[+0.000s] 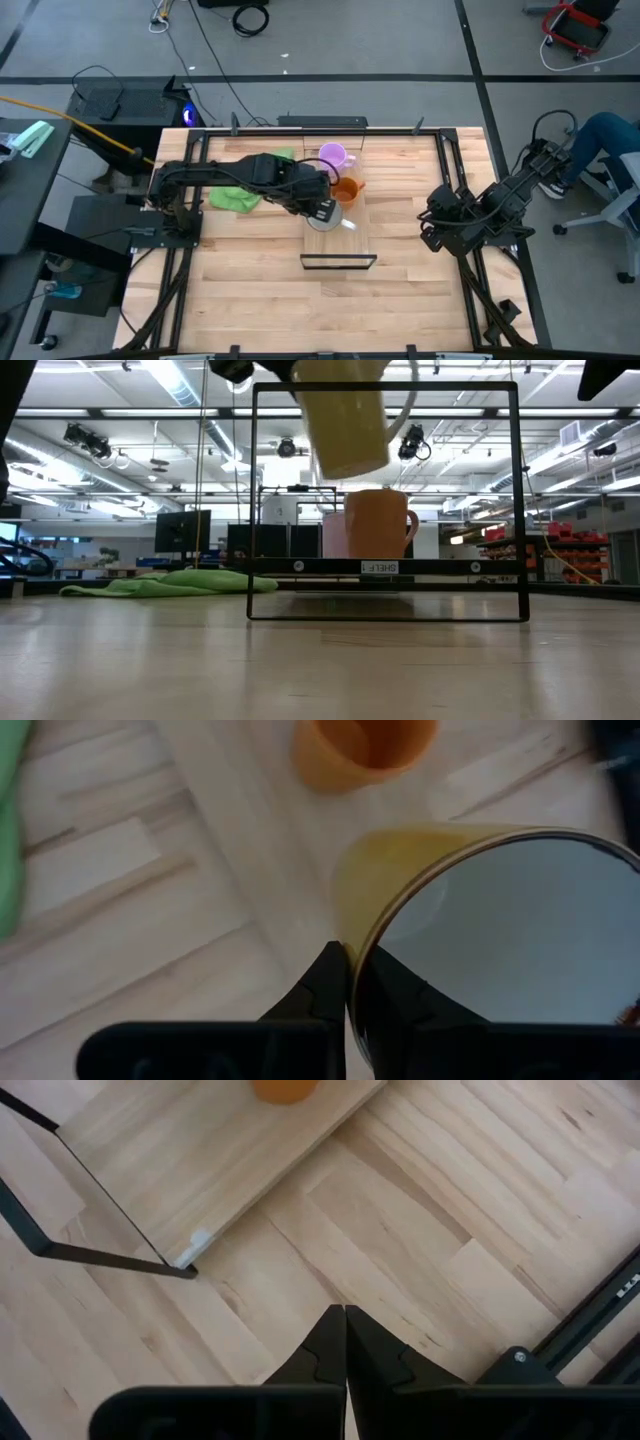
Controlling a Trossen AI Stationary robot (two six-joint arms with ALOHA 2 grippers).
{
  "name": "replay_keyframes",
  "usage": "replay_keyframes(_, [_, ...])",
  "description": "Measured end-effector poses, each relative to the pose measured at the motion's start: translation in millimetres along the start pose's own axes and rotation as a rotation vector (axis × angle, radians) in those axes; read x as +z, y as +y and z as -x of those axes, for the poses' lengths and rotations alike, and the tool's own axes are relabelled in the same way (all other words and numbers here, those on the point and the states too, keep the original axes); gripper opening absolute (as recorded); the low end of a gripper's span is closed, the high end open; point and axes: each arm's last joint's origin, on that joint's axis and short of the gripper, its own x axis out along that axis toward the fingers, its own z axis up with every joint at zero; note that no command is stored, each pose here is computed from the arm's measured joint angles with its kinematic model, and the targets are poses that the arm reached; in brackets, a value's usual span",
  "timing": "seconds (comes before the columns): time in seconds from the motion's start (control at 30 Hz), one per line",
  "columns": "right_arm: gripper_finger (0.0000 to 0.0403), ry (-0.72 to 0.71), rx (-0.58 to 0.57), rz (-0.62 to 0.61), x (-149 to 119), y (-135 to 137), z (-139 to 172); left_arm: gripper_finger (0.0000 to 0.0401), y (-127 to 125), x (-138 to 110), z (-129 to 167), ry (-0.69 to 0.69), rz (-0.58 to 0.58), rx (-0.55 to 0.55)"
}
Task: Stack small to large cups/mugs on shelf
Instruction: Put the yellow mug on the shelf
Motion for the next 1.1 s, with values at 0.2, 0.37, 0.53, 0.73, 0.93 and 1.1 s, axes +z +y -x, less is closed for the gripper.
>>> replay_keyframes(0.2, [0.0005,-0.022,-0.017,0.006,5.1,-1.1,-2.2,0.0022,-1.1,-2.7,0.0,0.004,0.002,-0.001])
replay_keyframes(0.37, [0.0005,-0.028,-0.033,0.007,16.7,-2.6,-7.8,0.0022,-1.3,-2.3,-1.0,0.001,0.017,0.0])
replay_keyframes(0.53, [0.0005,-0.012,-0.027,0.026,24.4,-2.8,-11.5,0.0022,-6.1,-5.7,-8.9,0.022,0.014,-0.002])
replay_keyframes(0.73, [0.0005,-0.009,-0.024,0.034,26.1,-5.3,-11.0,0.0022,-12.3,-11.7,-22.0,0.066,0.031,0.007])
replay_keyframes(0.93, [0.0005,0.007,-0.002,0.028,25.6,-6.8,-9.2,0.0022,-17.1,-13.6,-37.0,0.088,0.072,0.023])
replay_keyframes(1.1, [0.0005,0.018,0.001,0.033,25.2,-7.2,-9.0,0.0022,-21.3,-14.6,-52.2,0.103,0.101,0.039])
